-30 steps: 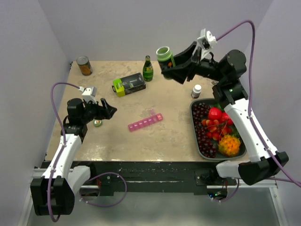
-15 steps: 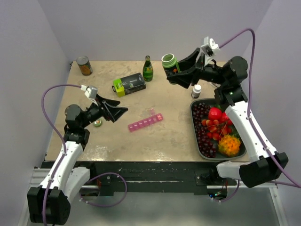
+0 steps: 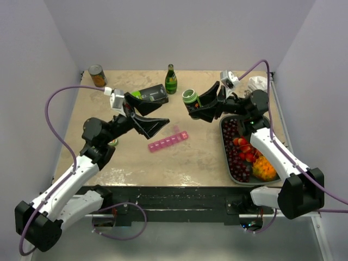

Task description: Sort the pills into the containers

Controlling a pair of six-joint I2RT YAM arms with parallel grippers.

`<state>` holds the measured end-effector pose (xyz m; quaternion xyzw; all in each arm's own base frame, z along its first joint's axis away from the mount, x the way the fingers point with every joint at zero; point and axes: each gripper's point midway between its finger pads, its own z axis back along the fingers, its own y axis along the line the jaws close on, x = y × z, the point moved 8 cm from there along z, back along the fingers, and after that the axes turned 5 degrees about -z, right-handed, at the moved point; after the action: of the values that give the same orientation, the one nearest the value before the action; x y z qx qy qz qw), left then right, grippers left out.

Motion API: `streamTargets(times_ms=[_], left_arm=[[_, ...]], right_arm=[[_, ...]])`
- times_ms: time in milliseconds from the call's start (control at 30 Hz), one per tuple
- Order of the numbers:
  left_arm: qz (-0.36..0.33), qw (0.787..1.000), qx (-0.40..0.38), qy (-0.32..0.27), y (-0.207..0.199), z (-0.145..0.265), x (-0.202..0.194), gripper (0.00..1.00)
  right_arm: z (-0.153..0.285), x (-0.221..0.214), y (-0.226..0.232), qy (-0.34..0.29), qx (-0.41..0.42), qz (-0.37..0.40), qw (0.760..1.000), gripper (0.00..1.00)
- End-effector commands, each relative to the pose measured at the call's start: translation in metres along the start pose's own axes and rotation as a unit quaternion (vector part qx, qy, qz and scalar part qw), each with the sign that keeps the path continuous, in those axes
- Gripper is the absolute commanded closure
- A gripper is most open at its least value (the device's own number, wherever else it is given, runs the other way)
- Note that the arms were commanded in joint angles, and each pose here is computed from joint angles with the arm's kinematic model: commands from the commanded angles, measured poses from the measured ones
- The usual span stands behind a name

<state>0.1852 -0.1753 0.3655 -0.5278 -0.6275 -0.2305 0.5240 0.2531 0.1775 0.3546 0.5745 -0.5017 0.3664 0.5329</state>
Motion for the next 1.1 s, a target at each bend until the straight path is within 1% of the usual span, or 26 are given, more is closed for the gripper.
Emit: streamTargets(times_ms=[0,33,67,133,233,333,400,467,567,633,667,800,833,900,933,967,1000,1067], left_arm=[[-0.064,0.997,0.024,-0.032,0.001,-0.028,0.011,0.01],[-0.08,0.996,0.025,-0.03,0.0,-0.034,0.014,0.01],[-0.08,0.996,0.019,-0.025,-0.005,-0.041,0.012,0.01],[-0.09,0.995,0.041,-0.023,-0.001,-0.054,0.011,0.01],[-0.089,0.995,0.045,-0.015,-0.002,-0.069,0.007,0.01],[-0.086,0.996,0.035,-0.003,-0.006,-0.08,0.0,0.02],[-0.083,0.996,0.03,0.002,-0.008,-0.084,-0.006,0.06],[-0.08,0.996,0.032,0.009,-0.007,-0.087,-0.011,0.12],[-0.079,0.995,0.056,0.015,0.0,-0.089,-0.018,0.22],[-0.073,0.995,0.069,0.013,0.002,-0.089,-0.018,0.31],[-0.07,0.994,0.083,0.008,0.004,-0.089,-0.017,0.33],[-0.047,0.995,0.092,-0.005,0.004,-0.084,-0.02,0.49],[-0.045,0.994,0.095,-0.007,0.004,-0.082,-0.02,0.58],[-0.035,0.994,0.103,-0.018,0.003,-0.075,-0.021,0.67],[-0.031,0.994,0.103,-0.022,0.002,-0.073,-0.021,0.75],[-0.028,0.994,0.105,-0.031,0.0,-0.069,-0.018,0.78],[-0.018,0.993,0.108,-0.032,0.0,-0.064,-0.022,0.8],[-0.012,0.992,0.114,-0.044,-0.002,-0.057,-0.021,0.83]], right_arm=[[-0.004,0.009,0.017,-0.011,0.026,0.063,0.998,1.0],[-0.004,0.006,0.016,-0.007,0.025,0.061,0.998,1.0],[-0.005,0.002,0.014,0.0,0.023,0.059,0.998,1.0],[-0.006,-0.005,0.014,0.007,0.023,0.052,0.998,1.0],[-0.007,-0.01,0.012,0.012,0.022,0.048,0.999,1.0],[-0.008,-0.011,0.012,0.014,0.02,0.049,0.999,1.0],[-0.008,-0.013,0.011,0.015,0.021,0.049,0.998,1.0],[-0.01,-0.014,0.011,0.016,0.022,0.047,0.999,1.0],[-0.011,-0.016,0.011,0.018,0.025,0.045,0.998,1.0],[-0.011,-0.017,0.01,0.02,0.024,0.044,0.999,1.0],[-0.011,-0.017,0.011,0.02,0.024,0.046,0.998,1.0],[-0.012,-0.018,0.009,0.021,0.02,0.044,0.999,1.0],[-0.011,-0.018,0.008,0.022,0.016,0.045,0.999,1.0],[-0.012,-0.017,0.005,0.02,0.006,0.046,0.999,1.0],[-0.012,-0.019,0.004,0.024,0.0,0.039,0.999,1.0],[-0.012,-0.018,0.002,0.024,-0.006,0.043,0.999,1.0],[-0.012,-0.017,0.001,0.023,-0.011,0.043,0.999,1.0],[-0.012,-0.019,-0.004,0.025,-0.027,0.039,0.999,1.0]])
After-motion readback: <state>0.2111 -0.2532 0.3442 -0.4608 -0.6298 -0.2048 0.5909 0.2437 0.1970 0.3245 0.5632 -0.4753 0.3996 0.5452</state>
